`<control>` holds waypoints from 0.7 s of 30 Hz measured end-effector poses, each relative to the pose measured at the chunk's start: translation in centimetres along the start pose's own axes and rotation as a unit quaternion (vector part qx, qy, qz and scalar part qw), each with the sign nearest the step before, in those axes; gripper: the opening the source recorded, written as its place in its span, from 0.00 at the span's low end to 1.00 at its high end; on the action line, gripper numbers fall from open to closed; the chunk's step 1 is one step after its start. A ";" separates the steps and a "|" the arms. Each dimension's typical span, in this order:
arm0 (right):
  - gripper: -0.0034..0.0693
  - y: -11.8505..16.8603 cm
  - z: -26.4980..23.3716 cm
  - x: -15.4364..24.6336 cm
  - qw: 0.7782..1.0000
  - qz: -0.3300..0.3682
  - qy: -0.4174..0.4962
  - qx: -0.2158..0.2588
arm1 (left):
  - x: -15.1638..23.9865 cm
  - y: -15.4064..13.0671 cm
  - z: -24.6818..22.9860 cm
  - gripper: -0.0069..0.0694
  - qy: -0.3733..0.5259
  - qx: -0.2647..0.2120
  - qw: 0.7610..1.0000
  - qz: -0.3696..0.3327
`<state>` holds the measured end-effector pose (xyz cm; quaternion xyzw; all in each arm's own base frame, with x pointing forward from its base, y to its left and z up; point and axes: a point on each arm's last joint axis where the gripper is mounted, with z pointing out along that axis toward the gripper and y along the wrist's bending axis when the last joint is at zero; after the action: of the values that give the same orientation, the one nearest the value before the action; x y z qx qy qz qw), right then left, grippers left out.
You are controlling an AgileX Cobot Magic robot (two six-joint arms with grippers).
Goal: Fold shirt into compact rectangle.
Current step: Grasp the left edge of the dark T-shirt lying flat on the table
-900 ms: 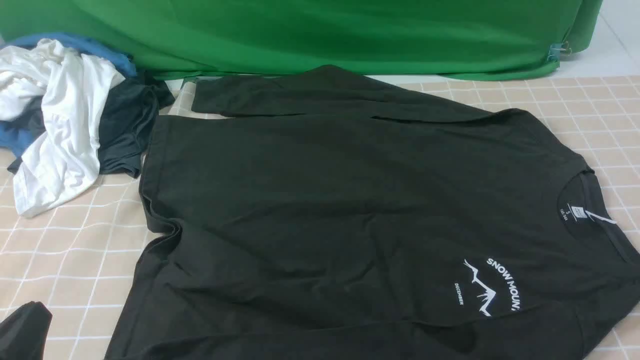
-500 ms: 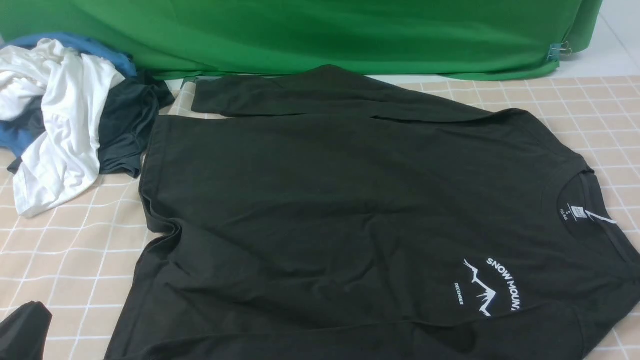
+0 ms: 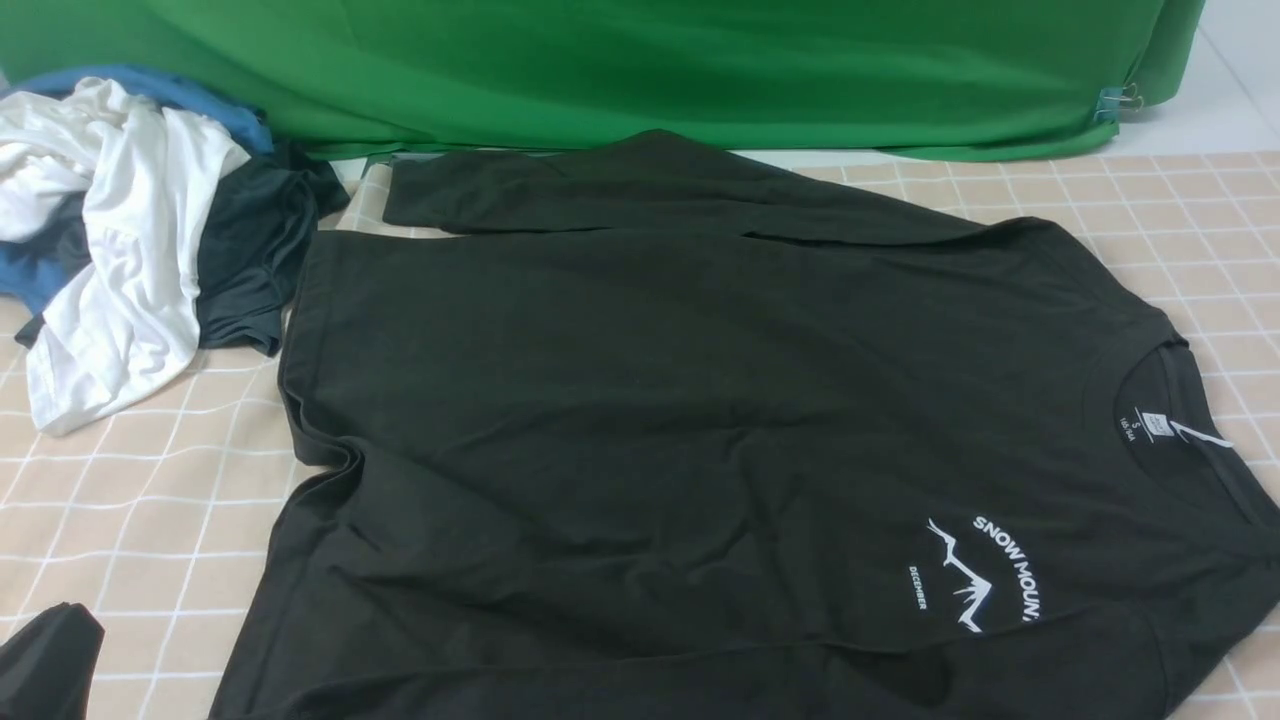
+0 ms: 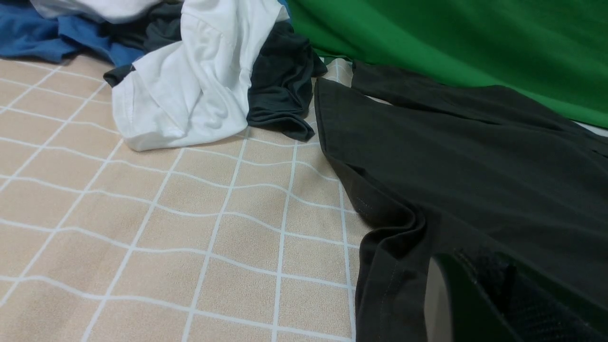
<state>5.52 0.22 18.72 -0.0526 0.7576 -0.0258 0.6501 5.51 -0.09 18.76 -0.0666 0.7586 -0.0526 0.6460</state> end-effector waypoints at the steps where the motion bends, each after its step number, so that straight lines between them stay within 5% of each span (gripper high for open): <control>1: 0.38 0.0 0.0 0.0 1.000 0.000 0.000 0.000 | 0.0 0.0 0.0 0.14 0.000 0.000 1.000 0.001; 6: 0.38 0.0 0.0 0.0 1.000 0.000 0.000 0.000 | -0.6 -0.1 0.0 0.14 -0.034 0.006 0.999 -0.026; 13: 0.38 0.0 0.0 0.0 1.000 0.000 0.000 0.000 | -2.6 0.1 -0.4 0.14 -0.139 0.031 0.956 -0.255; 18: 0.38 0.0 0.0 -0.3 1.000 0.011 -0.018 0.002 | -4.0 0.9 -1.0 0.14 -0.229 0.039 0.902 -0.364; 21: 0.38 -0.3 -0.2 -1.8 0.985 0.140 -0.098 0.001 | -5.4 1.5 -1.9 0.14 -0.319 0.069 0.834 -0.445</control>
<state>5.63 0.15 20.50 0.0519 0.6901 0.0698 0.7185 4.41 2.33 24.08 -0.3653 0.3930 -0.3623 0.7622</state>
